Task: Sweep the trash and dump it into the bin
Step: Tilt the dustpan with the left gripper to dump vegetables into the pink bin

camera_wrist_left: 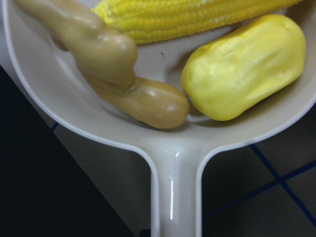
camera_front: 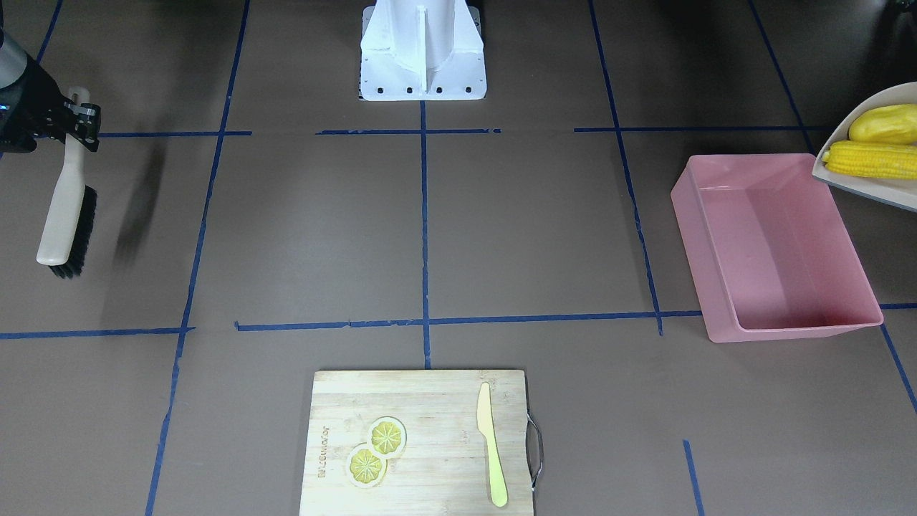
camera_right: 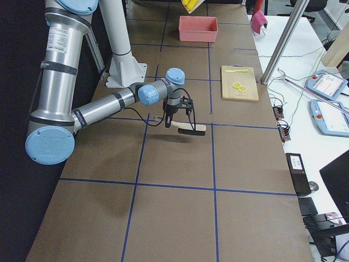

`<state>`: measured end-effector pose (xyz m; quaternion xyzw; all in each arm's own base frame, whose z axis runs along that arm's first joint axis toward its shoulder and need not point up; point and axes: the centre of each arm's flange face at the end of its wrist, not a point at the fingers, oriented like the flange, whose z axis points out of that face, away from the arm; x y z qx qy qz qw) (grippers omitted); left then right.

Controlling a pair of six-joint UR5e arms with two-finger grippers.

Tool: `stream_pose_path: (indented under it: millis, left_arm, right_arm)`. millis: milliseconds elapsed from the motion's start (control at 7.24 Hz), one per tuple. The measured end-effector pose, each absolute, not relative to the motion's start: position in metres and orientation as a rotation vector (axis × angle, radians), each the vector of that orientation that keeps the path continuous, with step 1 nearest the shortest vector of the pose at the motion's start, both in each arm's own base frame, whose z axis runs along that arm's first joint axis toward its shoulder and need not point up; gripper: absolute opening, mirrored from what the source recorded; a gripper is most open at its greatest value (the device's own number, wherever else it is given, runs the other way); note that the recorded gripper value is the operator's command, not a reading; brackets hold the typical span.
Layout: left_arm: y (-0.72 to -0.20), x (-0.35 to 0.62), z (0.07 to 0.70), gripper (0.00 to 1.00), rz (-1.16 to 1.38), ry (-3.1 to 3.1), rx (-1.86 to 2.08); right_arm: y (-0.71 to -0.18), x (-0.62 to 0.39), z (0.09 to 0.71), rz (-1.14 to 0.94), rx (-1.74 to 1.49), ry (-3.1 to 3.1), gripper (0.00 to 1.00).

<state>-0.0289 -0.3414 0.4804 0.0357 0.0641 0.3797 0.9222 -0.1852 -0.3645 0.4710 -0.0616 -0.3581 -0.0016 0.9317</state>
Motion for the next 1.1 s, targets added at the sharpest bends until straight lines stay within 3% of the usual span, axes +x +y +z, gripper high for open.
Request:
stream_pose_path:
  millis: [1104]
  left_arm:
    - [-0.358,-0.006,0.426,0.00,0.878,-0.006,-0.012]
  right_arm:
    - [-0.362,-0.185,0.495,-0.018,-0.120,-0.771,0.03]
